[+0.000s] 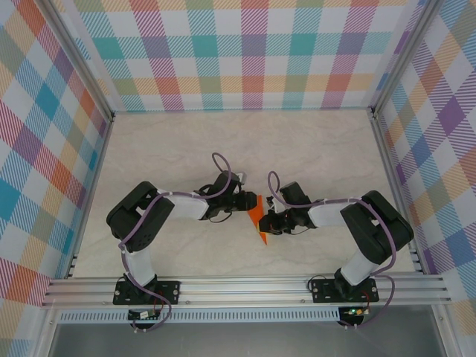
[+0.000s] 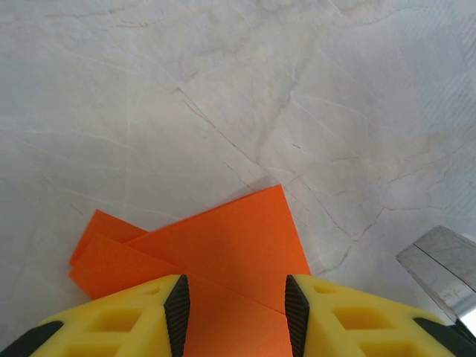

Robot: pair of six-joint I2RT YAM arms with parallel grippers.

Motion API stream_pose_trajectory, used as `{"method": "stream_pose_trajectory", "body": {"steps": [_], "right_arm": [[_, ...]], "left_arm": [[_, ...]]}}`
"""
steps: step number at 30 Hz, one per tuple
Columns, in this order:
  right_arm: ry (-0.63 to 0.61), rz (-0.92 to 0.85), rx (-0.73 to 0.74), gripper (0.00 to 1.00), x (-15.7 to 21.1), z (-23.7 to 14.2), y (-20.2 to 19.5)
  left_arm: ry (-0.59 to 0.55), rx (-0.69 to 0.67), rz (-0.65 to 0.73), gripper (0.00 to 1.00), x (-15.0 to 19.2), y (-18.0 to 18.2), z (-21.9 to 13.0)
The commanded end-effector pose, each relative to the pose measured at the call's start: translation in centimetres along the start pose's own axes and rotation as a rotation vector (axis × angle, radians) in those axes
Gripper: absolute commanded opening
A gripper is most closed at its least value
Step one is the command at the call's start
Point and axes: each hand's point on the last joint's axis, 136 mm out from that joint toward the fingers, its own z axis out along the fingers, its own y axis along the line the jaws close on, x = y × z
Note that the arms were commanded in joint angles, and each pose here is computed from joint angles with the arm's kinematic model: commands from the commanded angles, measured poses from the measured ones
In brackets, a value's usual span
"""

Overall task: Fold a paper plane with a square sheet of paper (pick it up from the middle)
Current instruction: Fold the wing for the fifth time at the center of the table.

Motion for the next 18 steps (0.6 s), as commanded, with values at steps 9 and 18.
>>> {"method": "stream_pose_trajectory", "body": {"steps": [9,18], "right_arm": [[0.104,0.040,0.067,0.10,3.8,0.3,-2.5],[0.032,-0.052,-0.056,0.18,1.5,-1.7,2.5]], "left_arm": [[-0.050,-0.072,0.027,0.42,-2.5,3.5,-0.1],[-0.097,-0.096,0.049,0.45,-4.4,1.9,-4.4]]}}
